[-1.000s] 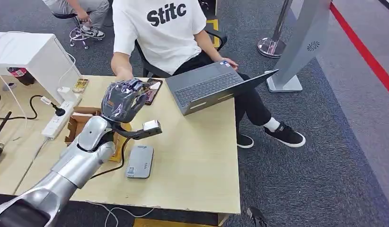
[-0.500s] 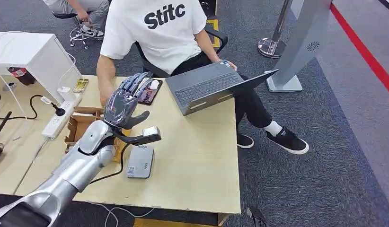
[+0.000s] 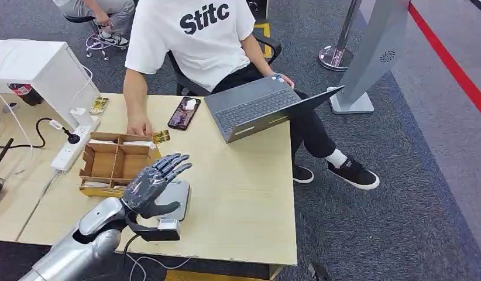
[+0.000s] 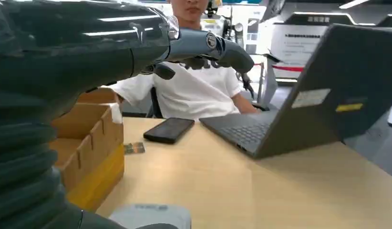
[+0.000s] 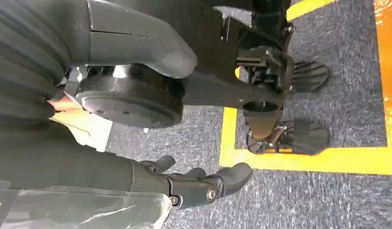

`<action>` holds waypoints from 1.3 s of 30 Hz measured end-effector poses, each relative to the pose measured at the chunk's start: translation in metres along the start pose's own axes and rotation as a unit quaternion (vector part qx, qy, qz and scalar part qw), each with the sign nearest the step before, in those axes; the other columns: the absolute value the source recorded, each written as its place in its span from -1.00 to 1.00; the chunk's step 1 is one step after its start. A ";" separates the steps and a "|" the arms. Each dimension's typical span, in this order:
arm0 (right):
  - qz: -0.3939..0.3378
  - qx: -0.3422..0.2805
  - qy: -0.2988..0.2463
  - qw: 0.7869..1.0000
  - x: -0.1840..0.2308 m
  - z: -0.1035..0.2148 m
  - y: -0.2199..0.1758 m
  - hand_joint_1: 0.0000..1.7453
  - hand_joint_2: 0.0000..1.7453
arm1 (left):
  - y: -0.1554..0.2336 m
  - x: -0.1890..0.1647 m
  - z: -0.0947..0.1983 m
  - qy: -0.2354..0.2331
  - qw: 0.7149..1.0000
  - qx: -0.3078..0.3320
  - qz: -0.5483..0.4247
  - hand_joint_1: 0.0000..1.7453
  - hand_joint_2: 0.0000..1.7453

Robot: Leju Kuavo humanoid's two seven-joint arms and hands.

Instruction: Pass the card to the sensor for recognition and then transmit it.

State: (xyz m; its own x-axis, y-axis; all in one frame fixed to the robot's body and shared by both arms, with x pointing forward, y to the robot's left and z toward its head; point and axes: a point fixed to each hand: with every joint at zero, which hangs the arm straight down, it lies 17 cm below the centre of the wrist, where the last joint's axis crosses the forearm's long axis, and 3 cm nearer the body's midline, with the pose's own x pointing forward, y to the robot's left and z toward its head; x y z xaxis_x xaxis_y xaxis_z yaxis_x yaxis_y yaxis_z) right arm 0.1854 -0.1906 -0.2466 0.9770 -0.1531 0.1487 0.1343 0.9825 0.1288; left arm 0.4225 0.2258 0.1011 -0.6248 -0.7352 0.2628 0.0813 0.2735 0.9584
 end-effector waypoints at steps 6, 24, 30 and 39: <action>-0.010 -0.003 0.000 1.000 -0.004 -0.001 -0.007 -1.00 1.00 | 0.001 0.014 0.043 -0.016 0.999 -0.019 -0.024 -1.00 1.00; -0.004 -0.005 0.001 1.000 -0.004 -0.001 -0.011 -1.00 1.00 | 0.034 -0.070 0.086 0.097 0.975 -0.012 -0.197 -1.00 1.00; -0.001 -0.006 0.002 1.000 -0.004 -0.001 -0.010 -1.00 1.00 | 0.027 -0.092 0.091 0.126 0.972 -0.021 -0.198 -1.00 1.00; 0.005 -0.006 0.001 1.000 -0.003 -0.001 -0.009 -1.00 1.00 | 0.021 -0.107 0.094 0.143 0.969 -0.031 -0.199 -1.00 1.00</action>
State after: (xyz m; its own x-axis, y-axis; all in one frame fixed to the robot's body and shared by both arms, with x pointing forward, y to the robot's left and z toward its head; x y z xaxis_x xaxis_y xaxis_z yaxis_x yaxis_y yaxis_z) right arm 0.1816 -0.1993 -0.2489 0.9785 -0.1431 0.1487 0.1266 0.9852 0.1153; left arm 0.4180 0.3683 0.0830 -0.3755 -0.9193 -0.1178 -0.0693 -0.0989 0.9927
